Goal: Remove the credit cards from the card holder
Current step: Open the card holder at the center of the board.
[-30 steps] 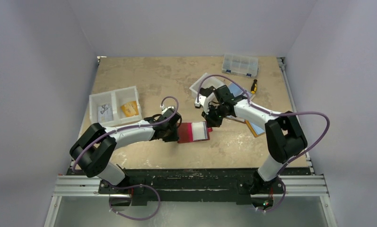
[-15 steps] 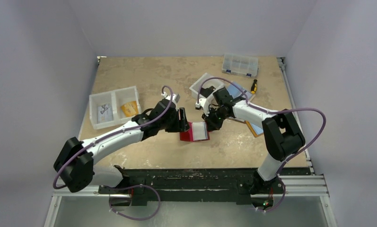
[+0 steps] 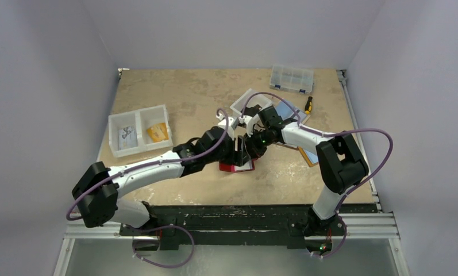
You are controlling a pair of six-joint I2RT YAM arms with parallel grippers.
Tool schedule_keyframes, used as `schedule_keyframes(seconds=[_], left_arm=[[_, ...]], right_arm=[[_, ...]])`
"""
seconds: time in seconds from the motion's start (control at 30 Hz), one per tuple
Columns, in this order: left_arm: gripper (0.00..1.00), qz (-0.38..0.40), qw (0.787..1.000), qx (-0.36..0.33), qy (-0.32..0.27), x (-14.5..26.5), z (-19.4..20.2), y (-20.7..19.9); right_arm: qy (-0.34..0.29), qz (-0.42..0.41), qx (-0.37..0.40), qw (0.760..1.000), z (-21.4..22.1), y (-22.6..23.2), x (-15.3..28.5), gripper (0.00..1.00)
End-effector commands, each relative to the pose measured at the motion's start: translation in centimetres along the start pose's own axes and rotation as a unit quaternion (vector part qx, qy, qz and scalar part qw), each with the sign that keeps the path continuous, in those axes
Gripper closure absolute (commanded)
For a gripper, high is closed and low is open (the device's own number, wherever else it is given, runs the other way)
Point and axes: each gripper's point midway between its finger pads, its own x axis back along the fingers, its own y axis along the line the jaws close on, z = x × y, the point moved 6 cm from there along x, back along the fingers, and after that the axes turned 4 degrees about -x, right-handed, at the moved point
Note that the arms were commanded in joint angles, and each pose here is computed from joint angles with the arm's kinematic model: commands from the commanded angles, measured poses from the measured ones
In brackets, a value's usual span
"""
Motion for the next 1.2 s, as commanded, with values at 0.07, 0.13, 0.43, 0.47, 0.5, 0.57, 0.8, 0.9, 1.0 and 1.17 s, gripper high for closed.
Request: schedule_keyframes(seconds=[0.07, 0.13, 0.43, 0.47, 0.5, 0.57, 0.8, 0.9, 1.0, 1.17], left_arm=[[0.35, -0.04, 0.995, -0.078, -0.047, -1.9, 0.2, -0.6], [0.33, -0.058, 0.994, -0.081, -0.046, -2.4, 0.6, 0.1], [0.26, -0.132, 0.988, -0.072, -0.035, -4.7, 1.9, 1.5], [0.26, -0.139, 0.988, -0.068, -0.028, -5.0, 2.1, 1.6], [0.26, -0.148, 0.987, -0.066, -0.02, -5.3, 2.4, 1.8], [0.26, -0.171, 0.983, -0.061, -0.012, -5.8, 2.7, 2.0], [0.26, -0.221, 0.973, -0.057, 0.02, -7.8, 3.9, 2.2], [0.26, -0.25, 0.966, -0.059, 0.031, -8.6, 4.5, 2.2], [0.27, -0.299, 0.95, -0.066, 0.057, -9.4, 5.5, 2.7], [0.33, -0.316, 0.943, -0.067, 0.081, -10.2, 6.6, 3.0]], right_arm=[[-0.047, 0.02, -0.059, 0.997, -1.5, -0.1, 0.6, 1.0], [-0.054, 0.027, -0.07, 0.996, -1.5, -0.5, 0.9, 1.0], [-0.077, 0.055, -0.108, 0.99, -1.3, -1.6, 1.7, 1.0], [-0.076, 0.056, -0.109, 0.99, -1.3, -1.7, 1.7, 1.0], [-0.075, 0.056, -0.11, 0.989, -1.2, -1.7, 1.6, 1.0], [-0.071, 0.061, -0.113, 0.989, -1.1, -1.9, 1.5, 1.0], [-0.06, 0.075, -0.123, 0.988, -1.0, -2.7, 1.0, 1.0], [-0.058, 0.076, -0.125, 0.987, -1.0, -2.8, 0.9, 1.0], [-0.058, 0.078, -0.126, 0.987, -1.0, -2.8, 0.9, 1.0], [-0.059, 0.08, -0.125, 0.987, -1.0, -2.8, 1.0, 1.0]])
